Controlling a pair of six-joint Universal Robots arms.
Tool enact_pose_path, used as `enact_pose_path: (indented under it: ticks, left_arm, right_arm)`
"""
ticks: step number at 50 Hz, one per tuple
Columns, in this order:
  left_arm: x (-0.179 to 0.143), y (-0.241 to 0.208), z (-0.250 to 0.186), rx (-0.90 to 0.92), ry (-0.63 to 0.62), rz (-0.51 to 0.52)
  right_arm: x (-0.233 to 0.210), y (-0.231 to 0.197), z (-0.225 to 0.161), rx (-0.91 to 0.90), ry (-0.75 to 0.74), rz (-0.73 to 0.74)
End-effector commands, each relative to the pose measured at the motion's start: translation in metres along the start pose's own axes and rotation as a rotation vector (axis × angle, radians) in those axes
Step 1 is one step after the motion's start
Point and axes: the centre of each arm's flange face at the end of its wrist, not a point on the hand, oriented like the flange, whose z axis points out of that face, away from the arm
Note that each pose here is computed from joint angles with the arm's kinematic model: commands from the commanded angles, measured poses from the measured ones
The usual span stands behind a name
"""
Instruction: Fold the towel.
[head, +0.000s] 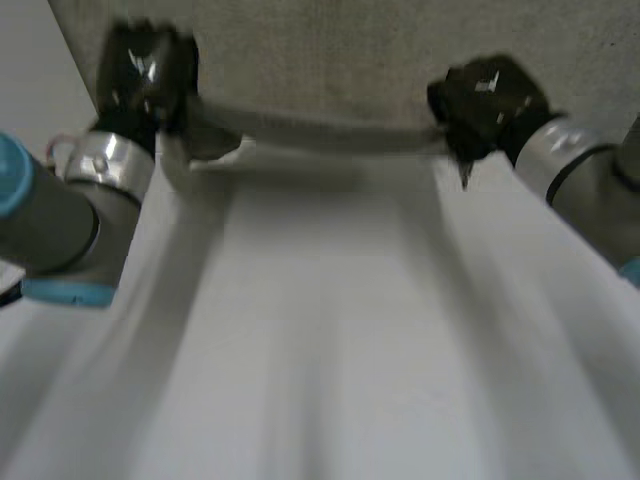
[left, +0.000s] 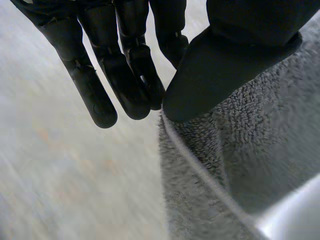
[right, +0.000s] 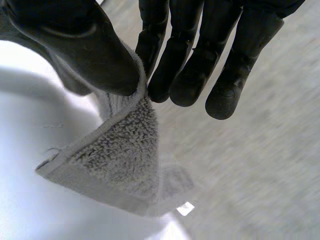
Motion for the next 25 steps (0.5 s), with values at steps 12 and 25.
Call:
enact_pose_path:
  ticks: [12,25]
  left_arm:
    - [0.043,0.132,-0.091,-0.456,0.190,0.075]
    - [0.037,0.136,-0.087,-0.438,0.160,0.098]
  right_arm:
    - [-0.065,0.111,-0.034,-0.365,-0.199,0.045]
    - [-0.062,0.114,-0.048,-0.368,-0.174,0.053]
